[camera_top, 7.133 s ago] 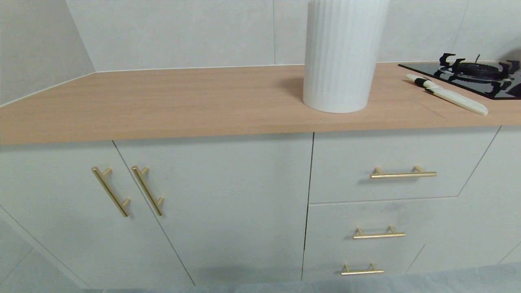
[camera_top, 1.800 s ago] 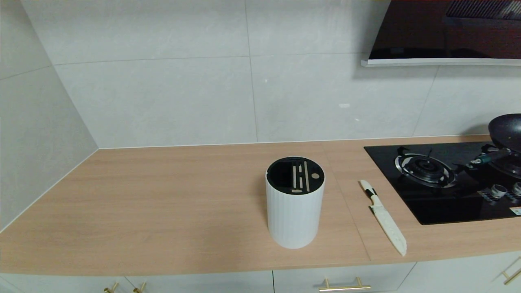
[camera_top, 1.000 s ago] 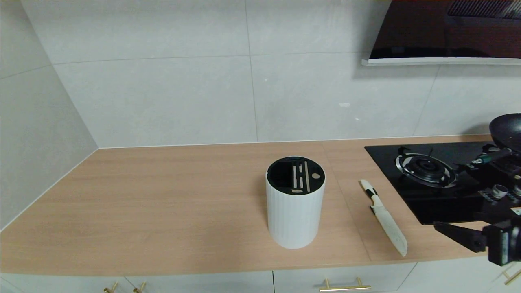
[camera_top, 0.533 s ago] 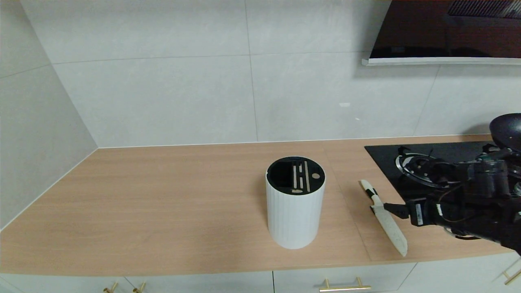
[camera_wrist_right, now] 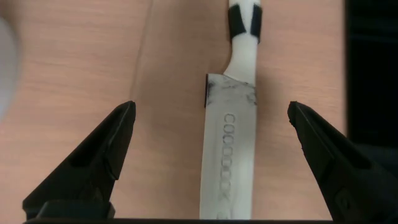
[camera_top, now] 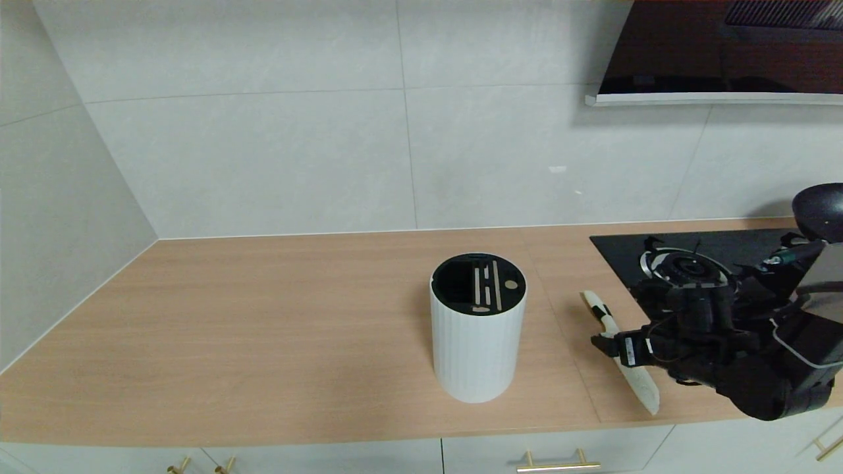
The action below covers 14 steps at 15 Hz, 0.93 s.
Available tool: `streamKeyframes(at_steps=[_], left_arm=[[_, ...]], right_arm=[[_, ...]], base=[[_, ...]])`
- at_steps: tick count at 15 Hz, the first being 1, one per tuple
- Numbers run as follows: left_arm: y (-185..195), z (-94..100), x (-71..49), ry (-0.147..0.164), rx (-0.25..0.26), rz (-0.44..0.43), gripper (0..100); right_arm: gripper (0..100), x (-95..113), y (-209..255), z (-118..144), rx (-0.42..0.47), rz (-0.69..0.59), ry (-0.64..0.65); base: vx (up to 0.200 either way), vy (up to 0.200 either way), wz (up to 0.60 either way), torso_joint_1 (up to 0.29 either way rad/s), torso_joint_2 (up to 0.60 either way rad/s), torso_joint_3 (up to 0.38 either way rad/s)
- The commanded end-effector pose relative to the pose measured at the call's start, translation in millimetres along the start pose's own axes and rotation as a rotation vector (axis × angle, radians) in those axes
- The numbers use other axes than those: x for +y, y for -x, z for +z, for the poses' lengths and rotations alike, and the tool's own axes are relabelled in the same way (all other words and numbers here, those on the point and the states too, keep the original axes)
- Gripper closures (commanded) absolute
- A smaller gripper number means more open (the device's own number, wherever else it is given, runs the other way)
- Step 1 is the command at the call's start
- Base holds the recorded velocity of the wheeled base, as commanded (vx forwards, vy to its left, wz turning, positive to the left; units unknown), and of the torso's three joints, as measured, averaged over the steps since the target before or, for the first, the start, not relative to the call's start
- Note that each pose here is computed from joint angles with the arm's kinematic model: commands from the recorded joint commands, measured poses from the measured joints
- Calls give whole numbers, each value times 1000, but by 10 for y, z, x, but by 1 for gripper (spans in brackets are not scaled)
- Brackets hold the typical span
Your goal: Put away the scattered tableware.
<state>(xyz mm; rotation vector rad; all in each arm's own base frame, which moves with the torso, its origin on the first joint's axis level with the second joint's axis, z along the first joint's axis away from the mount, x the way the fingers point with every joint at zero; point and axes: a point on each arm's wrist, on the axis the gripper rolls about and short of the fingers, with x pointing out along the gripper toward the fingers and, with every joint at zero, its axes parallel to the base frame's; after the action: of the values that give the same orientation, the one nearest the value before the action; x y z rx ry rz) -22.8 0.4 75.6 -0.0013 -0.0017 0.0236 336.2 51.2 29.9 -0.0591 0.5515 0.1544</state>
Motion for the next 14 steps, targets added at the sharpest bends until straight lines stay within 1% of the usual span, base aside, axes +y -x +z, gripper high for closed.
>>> streamKeyframes(at_steps=[1,4,14], left_arm=[[0,0,0,0,0,1,0],[0,0,0,0,0,1,0],[0,0,0,0,0,2,0]], right_arm=[[0,0,-180,-128,41,1,-2],[0,-61,-283,-133,39,-15,-11],[0,-89,-360,-176,48,-23,-29]], base=[[0,0,0,0,0,0],[0,0,0,0,0,0],[0,0,0,0,0,0]])
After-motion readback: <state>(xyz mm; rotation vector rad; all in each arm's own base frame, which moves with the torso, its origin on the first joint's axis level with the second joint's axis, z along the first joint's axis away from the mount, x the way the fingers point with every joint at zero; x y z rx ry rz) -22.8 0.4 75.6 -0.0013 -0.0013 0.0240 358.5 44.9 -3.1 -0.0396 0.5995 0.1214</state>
